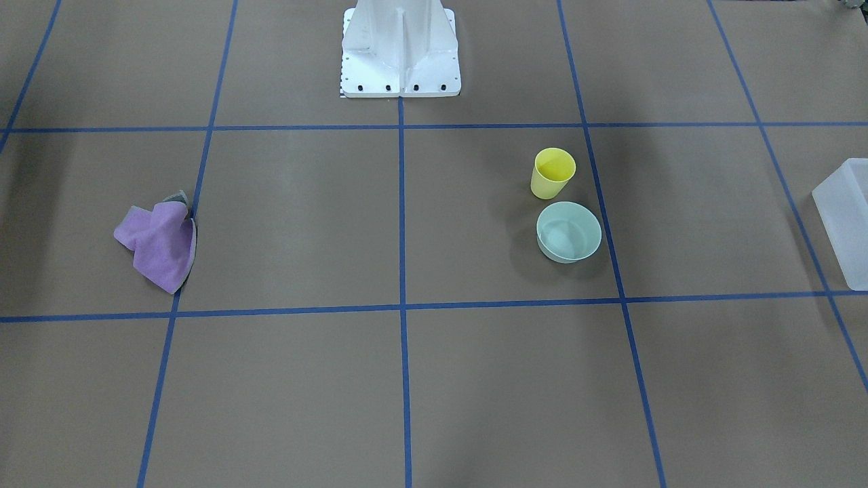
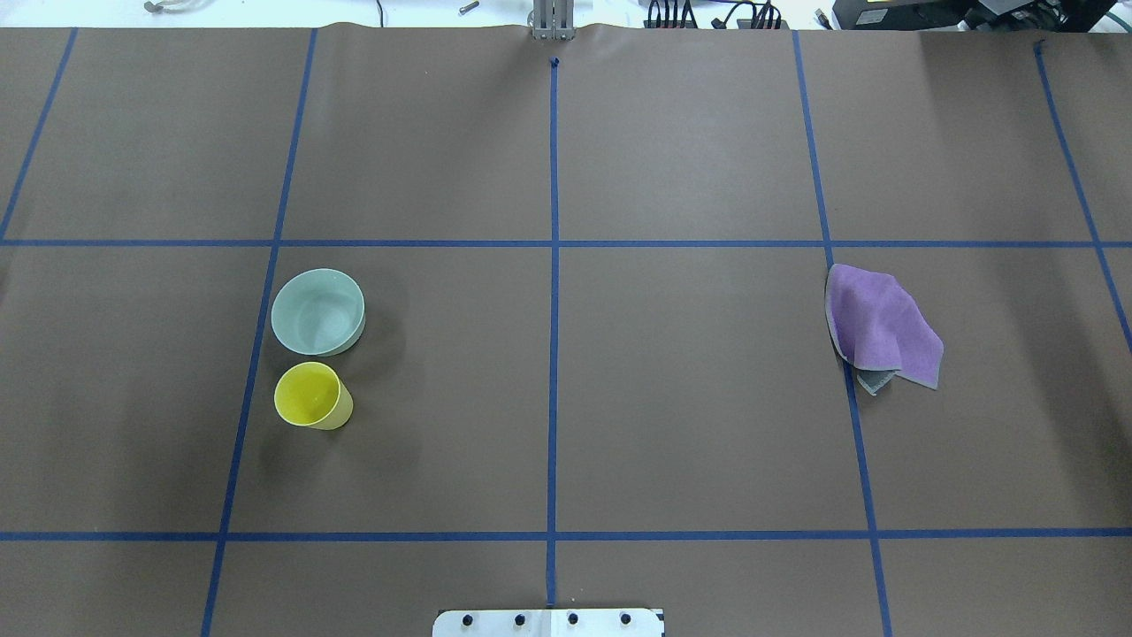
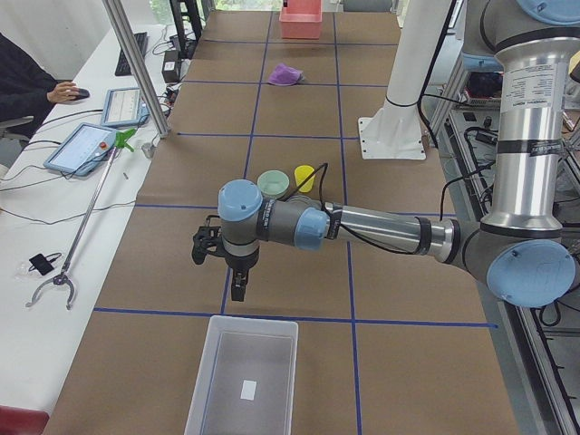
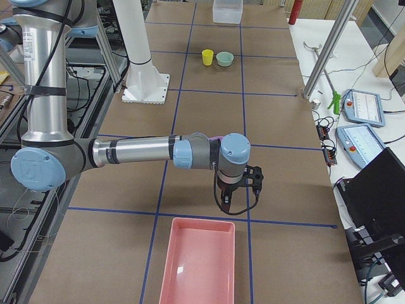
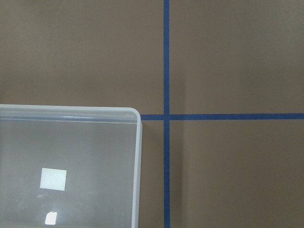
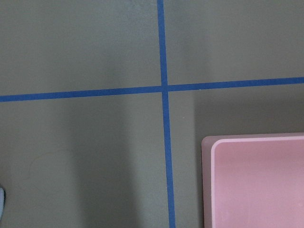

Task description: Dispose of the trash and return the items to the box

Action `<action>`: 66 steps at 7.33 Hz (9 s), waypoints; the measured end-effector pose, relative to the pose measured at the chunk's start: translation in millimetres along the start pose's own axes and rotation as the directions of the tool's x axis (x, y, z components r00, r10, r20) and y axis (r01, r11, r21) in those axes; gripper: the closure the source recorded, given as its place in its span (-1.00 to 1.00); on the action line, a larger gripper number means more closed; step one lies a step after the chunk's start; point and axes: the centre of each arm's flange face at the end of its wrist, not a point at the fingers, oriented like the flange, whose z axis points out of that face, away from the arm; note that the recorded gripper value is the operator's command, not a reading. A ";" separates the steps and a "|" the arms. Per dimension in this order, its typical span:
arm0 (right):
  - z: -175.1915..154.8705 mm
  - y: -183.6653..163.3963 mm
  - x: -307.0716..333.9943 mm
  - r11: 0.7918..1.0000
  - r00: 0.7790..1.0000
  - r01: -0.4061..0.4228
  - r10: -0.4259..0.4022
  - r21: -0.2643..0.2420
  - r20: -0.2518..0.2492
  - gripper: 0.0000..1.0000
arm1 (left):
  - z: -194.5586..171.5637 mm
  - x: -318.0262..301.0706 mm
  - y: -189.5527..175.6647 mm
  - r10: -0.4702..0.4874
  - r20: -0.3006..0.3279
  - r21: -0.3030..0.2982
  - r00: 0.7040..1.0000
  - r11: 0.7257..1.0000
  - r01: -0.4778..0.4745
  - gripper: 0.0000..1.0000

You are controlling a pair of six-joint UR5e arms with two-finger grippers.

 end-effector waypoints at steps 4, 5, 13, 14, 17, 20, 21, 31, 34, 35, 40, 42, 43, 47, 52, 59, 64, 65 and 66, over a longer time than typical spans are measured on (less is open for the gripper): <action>-0.8 -0.3 -0.6 1.000 1.000 -0.001 0.001 0.001 -0.002 -1.00 | -12.1 74.1 -37.0 -0.058 -0.040 0.023 0.998 0.998 0.059 -0.96; -1.2 -0.5 -0.9 1.000 1.000 0.000 0.000 0.002 -0.003 -1.00 | -7.1 114.1 -36.9 -0.121 -0.068 0.008 0.990 0.993 0.122 -0.96; -1.0 -0.8 -0.7 1.000 1.000 -0.002 0.002 0.001 -0.004 -1.00 | 129.6 386.7 27.6 -0.338 -0.177 -0.053 0.924 0.941 0.334 -0.95; -0.9 -0.7 -0.6 1.000 1.000 -0.002 0.002 0.000 -0.004 -1.00 | 146.2 400.9 34.0 -0.337 -0.182 -0.044 0.924 0.941 0.335 -0.81; -0.5 -1.0 0.0 1.000 1.000 -0.003 0.003 0.000 -0.006 -1.00 | 168.1 408.9 36.3 -0.334 -0.193 -0.041 0.923 0.942 0.332 0.13; -0.2 -1.2 0.4 1.000 1.000 -0.004 0.004 -0.001 -0.007 -1.00 | 174.6 418.4 36.6 -0.325 -0.192 -0.049 0.926 0.945 0.322 1.00; -0.2 -1.2 0.4 1.000 1.000 -0.004 0.004 -0.002 -0.007 -1.00 | 174.2 419.5 37.2 -0.324 -0.193 -0.052 0.926 0.946 0.320 1.00; -3.6 -3.6 -3.3 1.000 1.000 0.002 -0.002 0.005 -0.005 -1.00 | 31.4 126.5 -25.7 -0.460 -0.223 0.011 0.860 0.881 0.474 1.00; -4.4 -4.1 -4.2 1.000 1.000 0.003 -0.003 0.007 -0.005 -1.00 | 22.6 -15.5 -13.6 -0.392 -0.186 0.036 0.901 0.914 0.405 1.00; -4.4 -4.0 -4.2 1.000 1.000 0.003 -0.003 0.007 -0.005 -1.00 | 27.8 -58.0 -8.0 -0.377 -0.176 0.040 0.909 0.920 0.390 1.00; -3.7 -3.9 -4.1 1.000 1.000 0.004 -0.004 0.006 -0.006 -1.00 | 80.3 -233.1 50.0 -0.353 -0.159 -0.007 0.922 0.934 0.356 1.00; -3.3 -3.9 -3.9 1.000 1.000 0.003 -0.003 0.005 -0.006 -1.00 | 115.4 -267.0 75.9 -0.374 -0.155 -0.040 0.914 0.927 0.373 1.00; -3.2 -3.9 -3.8 1.000 1.000 0.003 -0.003 0.005 -0.006 -1.00 | 128.7 -278.4 84.3 -0.386 -0.150 -0.053 0.910 0.922 0.383 1.00; -2.9 -3.3 -3.8 1.000 1.000 0.003 -0.003 0.004 -0.003 -1.00 | 145.8 -299.4 93.8 -0.394 -0.094 -0.043 0.914 0.919 0.392 -0.11; -3.9 -4.1 -5.4 1.000 1.000 0.006 -0.006 0.007 0.002 -1.00 | 123.9 -303.8 74.8 -0.333 -0.053 0.063 0.941 0.940 0.336 -0.97; 0.1 -5.2 -16.5 1.000 1.000 0.024 -0.024 -0.005 0.005 -1.00 | -70.0 -84.2 2.6 -0.275 -0.087 0.145 0.957 0.947 0.285 -0.97; 34.5 -28.7 -217.0 0.998 0.999 0.021 -0.018 -0.061 0.047 -1.00 | -61.8 109.9 8.3 -0.386 -0.157 0.041 0.909 0.917 0.397 -0.97; 56.6 -22.3 -259.4 0.995 0.996 0.070 -0.067 -0.070 0.053 -1.00 | -54.7 127.4 9.3 -0.391 -0.158 0.022 0.906 0.916 0.400 -0.97; 78.2 -15.1 -289.1 0.989 0.989 0.132 -0.127 -0.065 0.071 -1.00 | -50.4 139.4 9.7 -0.392 -0.158 0.011 0.906 0.917 0.398 -0.97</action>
